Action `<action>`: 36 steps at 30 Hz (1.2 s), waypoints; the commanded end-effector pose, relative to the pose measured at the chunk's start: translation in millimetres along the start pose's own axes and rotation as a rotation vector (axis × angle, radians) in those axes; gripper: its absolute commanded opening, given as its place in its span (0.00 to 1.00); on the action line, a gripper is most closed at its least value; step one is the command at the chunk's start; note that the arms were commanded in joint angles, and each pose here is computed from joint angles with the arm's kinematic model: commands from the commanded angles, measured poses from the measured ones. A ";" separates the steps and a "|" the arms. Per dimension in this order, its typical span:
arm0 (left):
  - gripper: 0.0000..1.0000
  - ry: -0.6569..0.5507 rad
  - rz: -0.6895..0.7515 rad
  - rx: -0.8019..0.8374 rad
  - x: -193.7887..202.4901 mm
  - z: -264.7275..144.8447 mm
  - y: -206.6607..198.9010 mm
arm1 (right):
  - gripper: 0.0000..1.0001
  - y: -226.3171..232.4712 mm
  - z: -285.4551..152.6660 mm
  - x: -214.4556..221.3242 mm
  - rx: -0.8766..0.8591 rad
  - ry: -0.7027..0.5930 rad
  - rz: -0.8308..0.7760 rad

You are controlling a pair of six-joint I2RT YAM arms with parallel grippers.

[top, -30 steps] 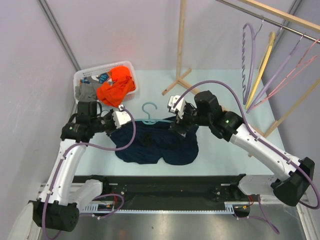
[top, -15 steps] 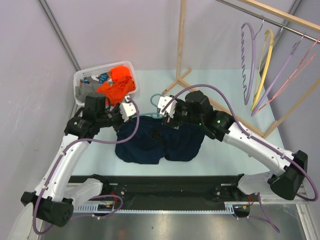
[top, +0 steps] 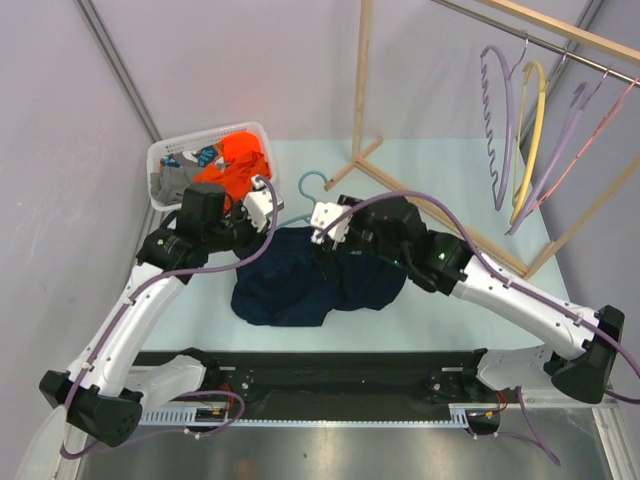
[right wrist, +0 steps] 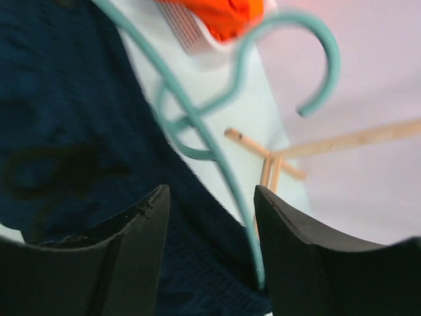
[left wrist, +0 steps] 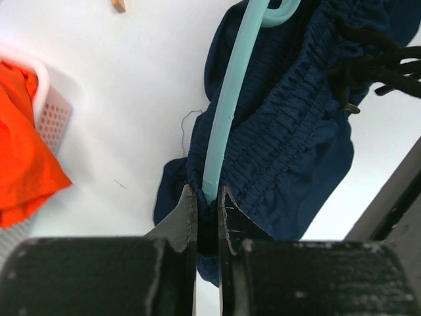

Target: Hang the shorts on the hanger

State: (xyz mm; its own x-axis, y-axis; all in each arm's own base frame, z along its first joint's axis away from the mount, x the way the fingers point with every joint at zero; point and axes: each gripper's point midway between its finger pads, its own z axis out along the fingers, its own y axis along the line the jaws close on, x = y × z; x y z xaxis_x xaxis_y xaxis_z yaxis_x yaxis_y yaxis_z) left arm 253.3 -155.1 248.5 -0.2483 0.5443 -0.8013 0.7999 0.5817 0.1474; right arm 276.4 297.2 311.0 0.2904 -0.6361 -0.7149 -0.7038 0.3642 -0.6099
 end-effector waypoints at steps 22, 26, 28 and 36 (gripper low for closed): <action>0.01 -0.099 -0.248 0.006 -52.1 -34.9 -18.0 | 0.53 37.7 43.2 -98.7 0.201 -0.164 -0.661; 0.00 -0.090 -0.243 0.015 -50.4 -34.7 -21.3 | 0.54 41.0 52.4 -95.8 0.209 -0.146 -0.704; 0.00 -0.089 -0.241 0.019 -50.5 -35.0 -22.4 | 0.53 42.8 56.4 -95.5 0.214 -0.142 -0.716; 0.01 -0.097 -0.232 0.067 -49.8 -38.1 -33.3 | 0.34 41.8 66.7 -85.7 0.212 -0.109 -0.742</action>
State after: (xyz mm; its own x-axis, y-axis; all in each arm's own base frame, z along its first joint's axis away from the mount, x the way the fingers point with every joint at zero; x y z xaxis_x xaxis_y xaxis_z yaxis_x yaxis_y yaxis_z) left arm 225.8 -164.6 274.4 -0.4468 0.4121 -0.7941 0.7296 0.6815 -0.0567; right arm 257.4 414.0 314.0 0.7188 -0.6825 -0.1322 -0.2075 -0.0291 -0.9778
